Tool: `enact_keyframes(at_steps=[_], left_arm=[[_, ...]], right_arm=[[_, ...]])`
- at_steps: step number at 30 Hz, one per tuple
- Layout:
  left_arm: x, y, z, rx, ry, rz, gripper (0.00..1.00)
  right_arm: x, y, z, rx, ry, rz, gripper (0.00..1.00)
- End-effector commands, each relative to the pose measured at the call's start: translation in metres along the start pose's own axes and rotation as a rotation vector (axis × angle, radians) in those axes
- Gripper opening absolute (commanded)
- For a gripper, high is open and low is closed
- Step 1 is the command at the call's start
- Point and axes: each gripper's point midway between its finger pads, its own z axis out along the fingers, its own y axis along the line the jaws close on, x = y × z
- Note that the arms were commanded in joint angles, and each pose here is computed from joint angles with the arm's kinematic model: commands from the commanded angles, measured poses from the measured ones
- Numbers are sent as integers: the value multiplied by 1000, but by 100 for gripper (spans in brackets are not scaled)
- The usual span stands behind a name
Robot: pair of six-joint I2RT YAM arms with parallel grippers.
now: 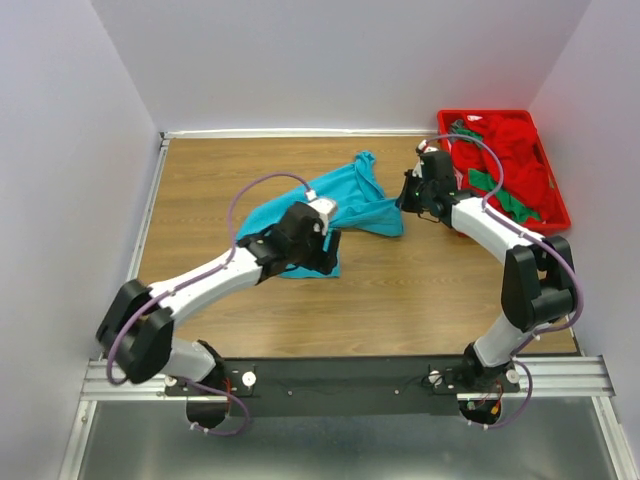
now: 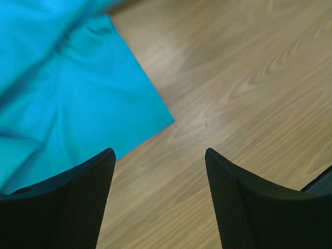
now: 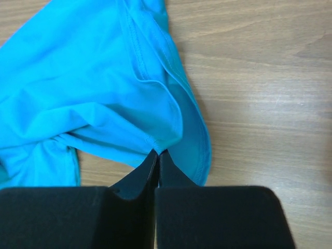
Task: Fold and stack the t-shirts
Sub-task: Flatten the tshirt out
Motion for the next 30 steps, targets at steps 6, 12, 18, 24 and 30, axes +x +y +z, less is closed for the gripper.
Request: enact_keyframes(at_steps=[6,12,18,24,30], left_arm=[[37,-21,37,-122,211,176,78],[47,-22,62,-192,288,268,75],[58,-14,74,-232,353,319,64],[63,-18,79,-200,361,315,61],[62,-19,88,-150,363,295,58]], right_arm=[[17,-17,-8,54,15,5,54],[19,-19,-20,57,0,-16,69],[22,-16,-39,32,-21,-11,70],[26,-14,-52,14,-34,-10,70],[31,-12,-56,-1,-26,-7,70]])
